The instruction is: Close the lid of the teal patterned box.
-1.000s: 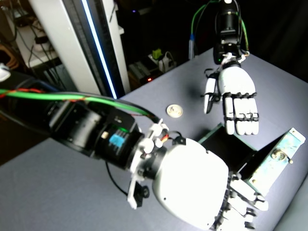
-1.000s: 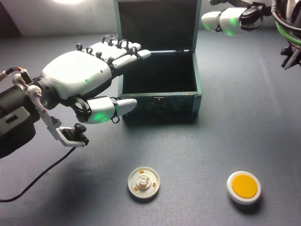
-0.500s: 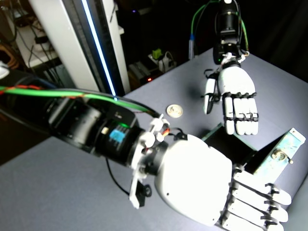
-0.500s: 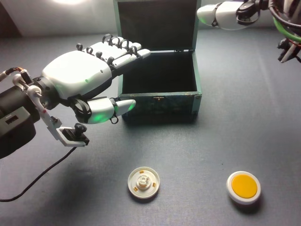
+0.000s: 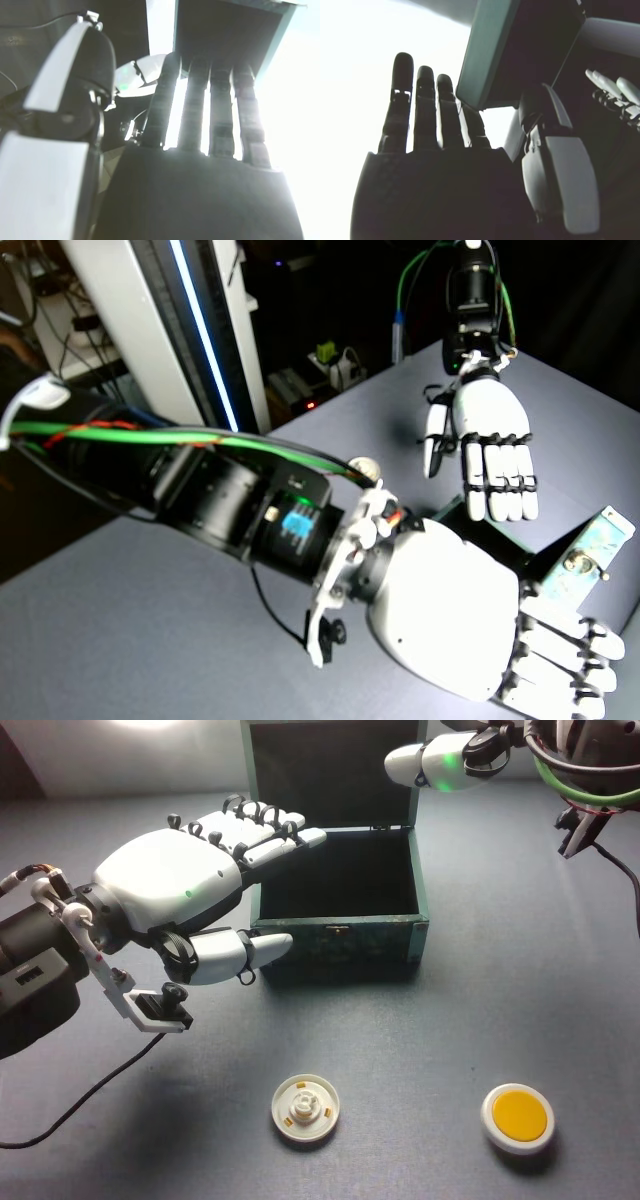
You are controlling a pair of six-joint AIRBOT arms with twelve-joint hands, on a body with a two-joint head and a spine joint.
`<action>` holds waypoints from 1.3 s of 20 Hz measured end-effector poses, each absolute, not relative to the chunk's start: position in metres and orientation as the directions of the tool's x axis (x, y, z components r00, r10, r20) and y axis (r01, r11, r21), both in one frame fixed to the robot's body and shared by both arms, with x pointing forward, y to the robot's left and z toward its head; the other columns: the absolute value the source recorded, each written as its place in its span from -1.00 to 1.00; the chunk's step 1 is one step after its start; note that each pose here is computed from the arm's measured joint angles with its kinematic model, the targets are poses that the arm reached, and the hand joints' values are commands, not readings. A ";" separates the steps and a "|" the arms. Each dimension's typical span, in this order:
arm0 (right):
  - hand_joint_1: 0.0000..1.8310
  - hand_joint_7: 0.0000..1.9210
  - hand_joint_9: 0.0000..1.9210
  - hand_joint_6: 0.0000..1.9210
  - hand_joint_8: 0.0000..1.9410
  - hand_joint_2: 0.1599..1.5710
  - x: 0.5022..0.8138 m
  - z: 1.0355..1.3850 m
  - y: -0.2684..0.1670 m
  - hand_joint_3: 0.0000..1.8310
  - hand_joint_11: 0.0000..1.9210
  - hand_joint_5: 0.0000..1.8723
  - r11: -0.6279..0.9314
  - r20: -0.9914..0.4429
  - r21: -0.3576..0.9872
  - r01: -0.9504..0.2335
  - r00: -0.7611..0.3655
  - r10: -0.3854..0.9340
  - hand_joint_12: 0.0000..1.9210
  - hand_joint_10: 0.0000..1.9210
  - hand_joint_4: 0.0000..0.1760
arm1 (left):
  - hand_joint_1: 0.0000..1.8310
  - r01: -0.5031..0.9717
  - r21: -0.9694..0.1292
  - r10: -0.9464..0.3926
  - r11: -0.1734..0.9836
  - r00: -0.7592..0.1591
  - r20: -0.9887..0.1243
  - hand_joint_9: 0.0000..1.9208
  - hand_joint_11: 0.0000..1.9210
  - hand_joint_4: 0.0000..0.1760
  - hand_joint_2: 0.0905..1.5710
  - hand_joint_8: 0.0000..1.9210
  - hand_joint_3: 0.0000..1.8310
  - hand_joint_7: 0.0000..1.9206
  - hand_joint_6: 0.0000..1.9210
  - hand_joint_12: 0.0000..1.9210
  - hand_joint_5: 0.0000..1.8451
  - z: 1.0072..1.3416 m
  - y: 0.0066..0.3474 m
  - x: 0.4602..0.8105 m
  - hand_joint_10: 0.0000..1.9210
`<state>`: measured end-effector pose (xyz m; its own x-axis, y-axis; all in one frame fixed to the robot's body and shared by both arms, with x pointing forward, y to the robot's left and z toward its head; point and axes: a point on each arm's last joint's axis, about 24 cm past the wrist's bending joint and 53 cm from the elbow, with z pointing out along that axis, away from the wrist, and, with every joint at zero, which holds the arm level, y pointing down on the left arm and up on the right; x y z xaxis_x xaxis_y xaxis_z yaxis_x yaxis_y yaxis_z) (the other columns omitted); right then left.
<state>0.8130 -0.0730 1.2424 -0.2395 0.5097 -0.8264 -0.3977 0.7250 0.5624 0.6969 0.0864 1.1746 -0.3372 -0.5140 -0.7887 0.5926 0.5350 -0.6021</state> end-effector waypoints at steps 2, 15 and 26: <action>-0.76 -0.62 -0.60 -0.95 -0.93 0.70 0.812 1.244 -0.073 -0.99 -1.00 -0.76 0.723 -0.826 0.563 -0.401 -0.234 0.513 0.55 -0.85 -1.00 | -0.60 0.592 -0.602 -0.514 0.535 -0.337 -0.788 -1.00 -1.00 -0.88 0.76 -1.00 -1.00 -1.00 -1.00 -0.88 -0.93 1.175 0.087 0.697 -1.00; -0.82 -0.34 -0.55 -0.98 -0.99 0.75 0.781 1.244 -0.085 -1.00 -0.90 -0.67 0.698 -0.825 0.561 -0.446 -0.225 0.519 0.86 0.13 -1.00 | -0.63 0.553 -0.638 -0.545 0.536 -0.350 -0.762 -1.00 -1.00 -0.61 0.74 -1.00 -1.00 -1.00 -1.00 -0.90 -0.95 1.166 0.097 0.699 -1.00; -0.93 -0.90 -1.00 -1.00 -1.00 0.69 0.739 1.235 -0.086 -1.00 -1.00 -0.98 0.607 -0.786 0.608 -0.512 -0.276 0.554 0.26 -0.66 -1.00 | -0.74 0.537 -0.661 -0.555 0.524 -0.373 -0.744 -1.00 -1.00 -0.67 0.77 -1.00 -1.00 -1.00 -0.99 -1.00 -0.97 1.151 0.113 0.674 -1.00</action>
